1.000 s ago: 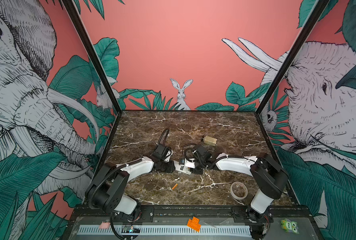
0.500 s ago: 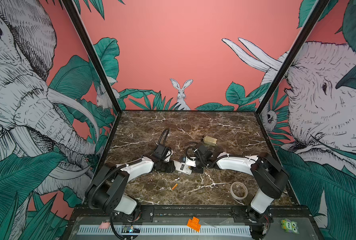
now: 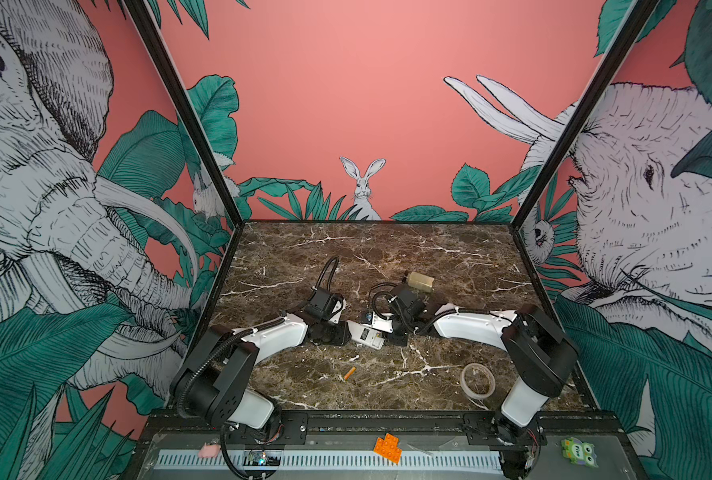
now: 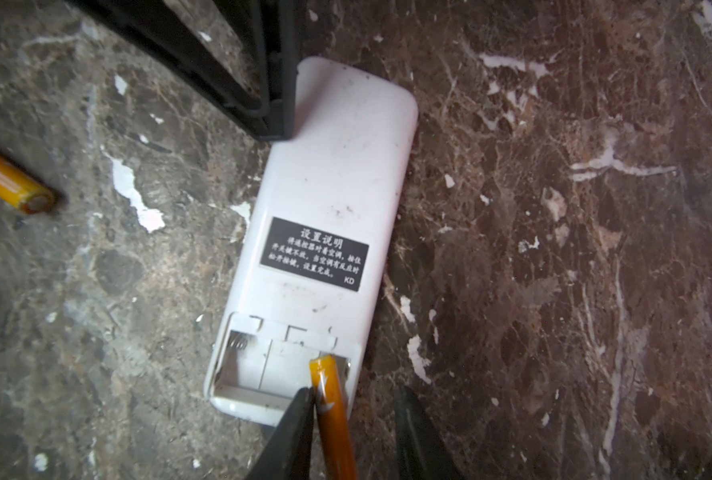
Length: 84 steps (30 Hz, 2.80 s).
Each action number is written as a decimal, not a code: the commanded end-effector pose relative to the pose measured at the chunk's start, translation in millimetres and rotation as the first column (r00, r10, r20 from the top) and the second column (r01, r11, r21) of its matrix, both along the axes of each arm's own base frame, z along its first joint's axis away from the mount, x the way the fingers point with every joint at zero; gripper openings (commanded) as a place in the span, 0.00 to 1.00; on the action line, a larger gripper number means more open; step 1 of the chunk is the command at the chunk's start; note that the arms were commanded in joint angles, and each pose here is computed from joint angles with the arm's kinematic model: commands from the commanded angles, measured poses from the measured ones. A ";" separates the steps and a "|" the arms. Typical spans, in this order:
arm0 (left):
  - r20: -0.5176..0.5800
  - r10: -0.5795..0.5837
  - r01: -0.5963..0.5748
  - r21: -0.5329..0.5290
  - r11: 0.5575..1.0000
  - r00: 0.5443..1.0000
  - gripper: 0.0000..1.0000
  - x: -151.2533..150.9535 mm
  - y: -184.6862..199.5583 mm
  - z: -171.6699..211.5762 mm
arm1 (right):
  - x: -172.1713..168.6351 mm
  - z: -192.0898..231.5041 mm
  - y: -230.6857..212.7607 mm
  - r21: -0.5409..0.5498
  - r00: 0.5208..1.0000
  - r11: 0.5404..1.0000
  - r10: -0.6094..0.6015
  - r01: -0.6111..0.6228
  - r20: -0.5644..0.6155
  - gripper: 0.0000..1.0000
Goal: Load the batteries into the remote control
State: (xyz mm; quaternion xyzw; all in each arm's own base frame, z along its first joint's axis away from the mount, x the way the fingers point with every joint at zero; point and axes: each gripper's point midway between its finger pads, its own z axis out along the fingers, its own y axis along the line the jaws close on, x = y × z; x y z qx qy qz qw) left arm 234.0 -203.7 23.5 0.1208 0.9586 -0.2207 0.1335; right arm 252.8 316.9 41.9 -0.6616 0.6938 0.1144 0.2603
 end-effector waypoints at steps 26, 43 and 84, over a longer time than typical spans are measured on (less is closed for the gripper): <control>-0.130 0.013 0.000 0.099 0.995 0.991 0.37 -32.8 21.1 -36.6 | -11.5 4.9 12.0 0.023 0.996 0.996 0.086 -0.086 -0.033 0.28; 0.013 -0.132 0.130 0.112 0.985 0.991 0.44 -12.4 9.7 18.1 | 5.3 94.0 -48.4 0.316 0.914 0.858 -0.375 0.405 -0.155 0.60; -0.070 -0.840 0.764 0.460 0.452 0.538 0.45 -11.2 -152.5 12.8 | 85.0 80.1 -228.2 0.494 0.411 0.141 -0.766 0.858 -0.494 0.82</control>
